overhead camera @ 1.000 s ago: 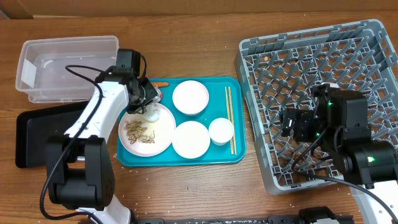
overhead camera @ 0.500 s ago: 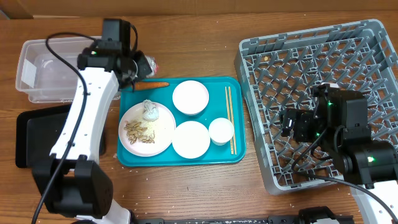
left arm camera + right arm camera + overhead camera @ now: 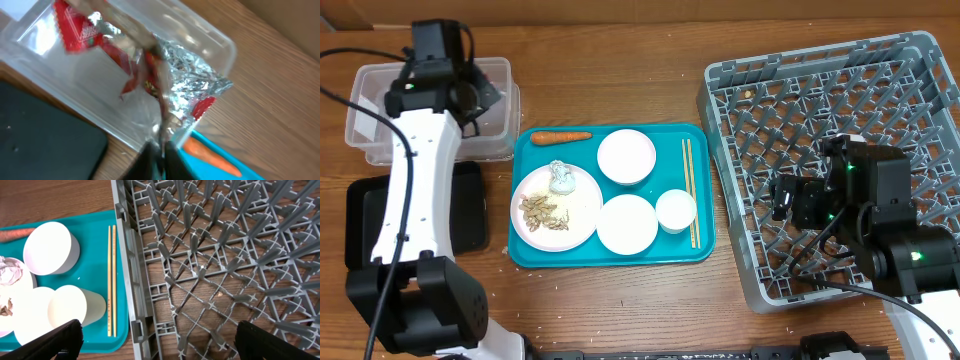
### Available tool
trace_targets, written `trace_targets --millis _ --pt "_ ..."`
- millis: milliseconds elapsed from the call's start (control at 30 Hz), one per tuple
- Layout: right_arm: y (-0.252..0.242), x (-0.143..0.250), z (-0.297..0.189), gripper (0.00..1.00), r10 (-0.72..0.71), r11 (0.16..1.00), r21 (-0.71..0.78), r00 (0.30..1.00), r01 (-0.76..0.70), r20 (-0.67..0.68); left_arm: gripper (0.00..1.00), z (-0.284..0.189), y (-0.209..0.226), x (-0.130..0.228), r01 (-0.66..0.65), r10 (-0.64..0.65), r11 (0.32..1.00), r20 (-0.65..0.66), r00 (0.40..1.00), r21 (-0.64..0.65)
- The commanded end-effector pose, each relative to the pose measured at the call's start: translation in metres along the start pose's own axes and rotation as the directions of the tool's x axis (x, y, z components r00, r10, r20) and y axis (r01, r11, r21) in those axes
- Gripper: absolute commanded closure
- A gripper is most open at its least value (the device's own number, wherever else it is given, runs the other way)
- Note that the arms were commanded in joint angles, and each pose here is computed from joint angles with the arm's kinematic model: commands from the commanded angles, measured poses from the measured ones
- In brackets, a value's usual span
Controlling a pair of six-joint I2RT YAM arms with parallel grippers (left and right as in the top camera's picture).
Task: Sort waste into correct bins and load items into the dishwasher
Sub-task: 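Move the red wrapper over the clear bin and open the left gripper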
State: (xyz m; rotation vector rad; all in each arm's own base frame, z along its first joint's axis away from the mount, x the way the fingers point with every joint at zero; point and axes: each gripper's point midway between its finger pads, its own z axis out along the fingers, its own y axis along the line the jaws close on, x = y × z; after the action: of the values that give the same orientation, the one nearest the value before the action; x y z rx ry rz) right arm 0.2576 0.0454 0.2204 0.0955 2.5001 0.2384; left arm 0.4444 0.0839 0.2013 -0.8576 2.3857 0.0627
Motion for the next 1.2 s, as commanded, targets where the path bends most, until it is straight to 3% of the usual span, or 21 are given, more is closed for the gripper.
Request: trace_targets --millis 0,67,133,233,400,633,833,933,1033,1167 --pt "0.005 -0.010 -0.009 0.00 0.000 1.000 -0.016 0.999 0.001 0.036 0.65 0.003 0.009 -0.010 0.004 -0.004 1.000 0.019 1.000 -0.026" --pt "0.005 -0.009 -0.009 0.00 0.003 1.000 -0.015 0.999 -0.003 0.035 0.42 0.003 0.010 -0.010 0.005 -0.005 1.000 0.020 1.000 -0.028" --pt "0.005 -0.008 -0.009 0.00 0.003 1.000 -0.014 1.000 -0.003 0.031 0.30 0.003 0.010 -0.009 0.004 -0.004 1.000 0.011 1.000 -0.023" --pt "0.005 -0.007 -0.009 0.00 0.004 1.000 -0.013 1.000 -0.003 0.025 0.24 0.002 -0.002 0.011 -0.003 0.007 0.999 -0.080 0.997 0.046" --pt "0.005 -0.007 -0.009 0.00 0.004 1.000 -0.013 1.000 -0.003 0.025 0.05 -0.010 -0.016 0.068 -0.053 0.090 0.990 -0.303 0.949 0.128" --pt "0.005 -0.007 -0.009 0.00 0.004 1.000 -0.013 1.000 -0.003 0.025 0.01 -0.033 -0.023 0.136 -0.203 0.221 0.975 -0.472 0.854 0.089" --pt "0.003 -0.002 -0.009 0.00 0.005 1.000 -0.008 1.000 -0.005 0.004 0.01 -0.013 -0.031 0.175 -0.373 0.352 0.927 -0.442 0.825 0.043" --pt "0.003 0.001 -0.009 0.00 0.005 1.000 -0.005 1.000 -0.005 -0.007 0.02 0.001 -0.033 0.188 -0.386 0.370 0.921 -0.428 0.825 0.051" --pt "0.003 0.002 -0.009 0.00 0.006 1.000 -0.004 1.000 -0.006 -0.011 0.07 0.015 -0.030 0.195 -0.380 0.365 0.924 -0.416 0.833 0.050" --pt "0.002 0.002 -0.009 0.00 0.006 1.000 -0.004 1.000 -0.006 -0.011 0.23 0.028 -0.029 0.200 -0.376 0.365 0.925 -0.393 0.844 0.051"
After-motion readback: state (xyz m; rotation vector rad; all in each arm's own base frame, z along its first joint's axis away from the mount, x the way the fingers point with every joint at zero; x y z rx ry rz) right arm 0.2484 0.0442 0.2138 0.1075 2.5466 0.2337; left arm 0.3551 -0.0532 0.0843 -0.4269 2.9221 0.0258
